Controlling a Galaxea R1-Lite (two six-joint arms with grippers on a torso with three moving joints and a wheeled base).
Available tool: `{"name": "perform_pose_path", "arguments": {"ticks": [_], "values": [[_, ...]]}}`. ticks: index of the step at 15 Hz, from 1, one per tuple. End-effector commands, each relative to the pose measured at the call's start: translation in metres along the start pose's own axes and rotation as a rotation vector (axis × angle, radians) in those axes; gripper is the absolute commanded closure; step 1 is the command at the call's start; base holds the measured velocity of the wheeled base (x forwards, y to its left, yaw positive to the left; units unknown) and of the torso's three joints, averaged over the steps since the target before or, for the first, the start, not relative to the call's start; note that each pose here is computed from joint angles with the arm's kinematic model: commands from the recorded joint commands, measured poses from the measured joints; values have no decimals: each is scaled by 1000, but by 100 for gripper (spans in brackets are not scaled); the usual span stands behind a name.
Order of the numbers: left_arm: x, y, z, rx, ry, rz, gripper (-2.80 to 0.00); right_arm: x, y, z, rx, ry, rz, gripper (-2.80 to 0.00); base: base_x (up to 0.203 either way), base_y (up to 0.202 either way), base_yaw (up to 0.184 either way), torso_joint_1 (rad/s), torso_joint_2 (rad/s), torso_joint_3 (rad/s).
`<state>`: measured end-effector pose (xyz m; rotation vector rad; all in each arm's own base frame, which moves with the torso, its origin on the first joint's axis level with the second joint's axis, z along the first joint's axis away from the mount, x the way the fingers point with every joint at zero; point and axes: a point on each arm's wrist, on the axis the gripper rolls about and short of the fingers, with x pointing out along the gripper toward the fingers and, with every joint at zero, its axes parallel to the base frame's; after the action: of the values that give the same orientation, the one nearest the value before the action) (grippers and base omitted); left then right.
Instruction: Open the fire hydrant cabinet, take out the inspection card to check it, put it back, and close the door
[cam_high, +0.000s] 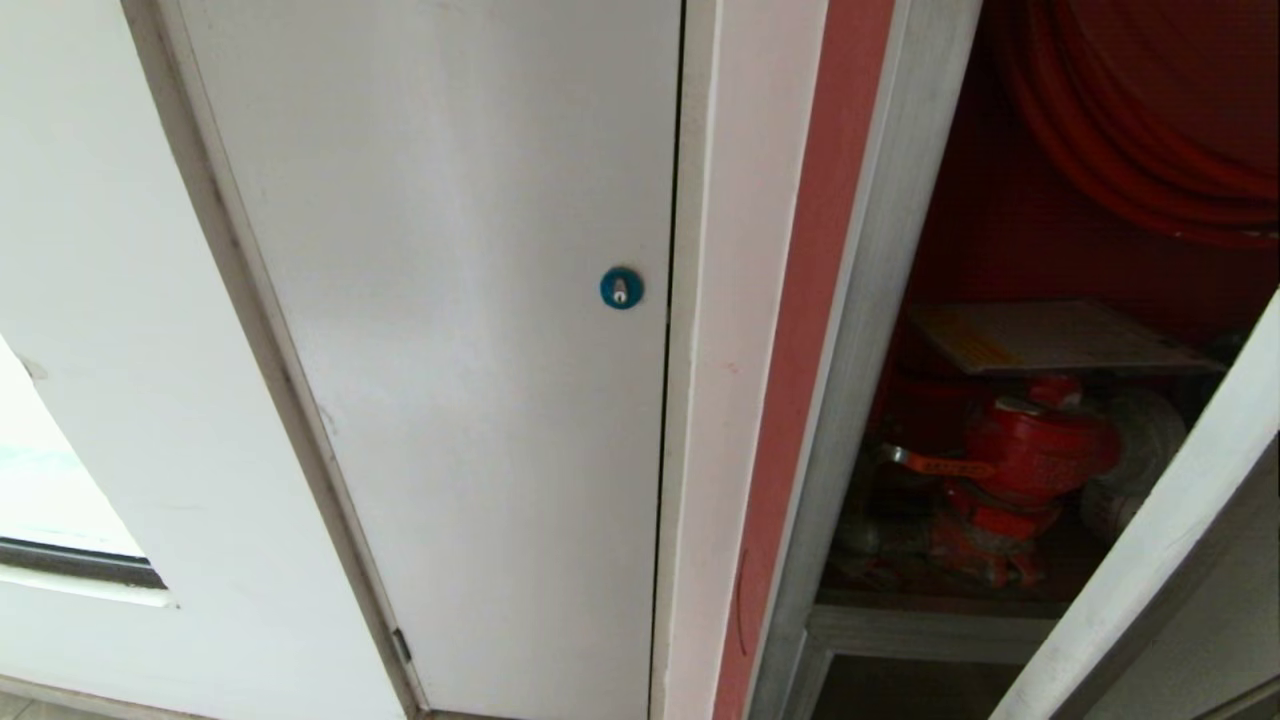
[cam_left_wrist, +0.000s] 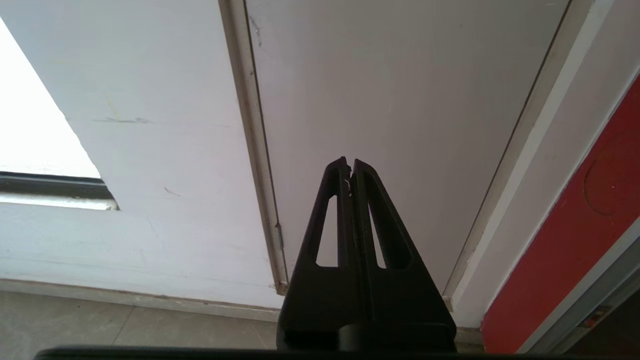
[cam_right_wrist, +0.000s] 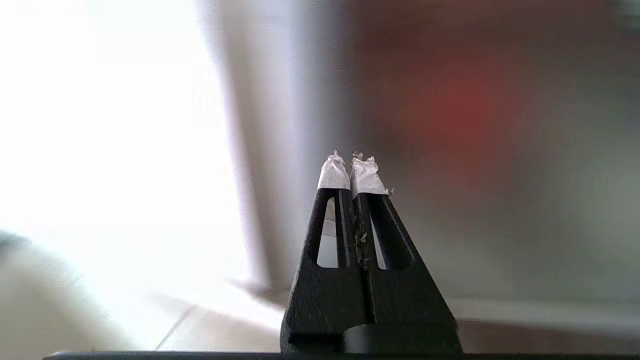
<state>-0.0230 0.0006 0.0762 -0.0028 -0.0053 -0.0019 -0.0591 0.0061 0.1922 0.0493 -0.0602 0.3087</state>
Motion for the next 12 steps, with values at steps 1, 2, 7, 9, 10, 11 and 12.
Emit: {"name": "perform_pose_path", "arguments": {"ticks": [1, 2, 7, 9, 10, 11, 12], "values": [[0, 0, 0, 0, 1, 0, 0, 20, -1, 27, 35, 97, 154, 0, 0, 0, 0, 0, 0, 0], [0, 0, 0, 0, 2, 0, 0, 31, -2, 39, 53, 136, 224, 0, 0, 0, 0, 0, 0, 0], [0, 0, 0, 0, 1, 0, 0, 110, -20, 77, 111, 304, 438, 0, 0, 0, 0, 0, 0, 0], [0, 0, 0, 0, 2, 0, 0, 139, -23, 86, 99, 319, 523, 0, 0, 0, 0, 0, 0, 0], [0, 0, 0, 0, 2, 0, 0, 148, -22, 90, 90, 316, 562, 0, 0, 0, 0, 0, 0, 0], [0, 0, 0, 0, 1, 0, 0, 156, -21, 93, 84, 313, 588, 0, 0, 0, 0, 0, 0, 0], [0, 0, 0, 0, 1, 0, 0, 164, -21, 94, 82, 316, 600, 0, 0, 0, 0, 0, 0, 0]]}}
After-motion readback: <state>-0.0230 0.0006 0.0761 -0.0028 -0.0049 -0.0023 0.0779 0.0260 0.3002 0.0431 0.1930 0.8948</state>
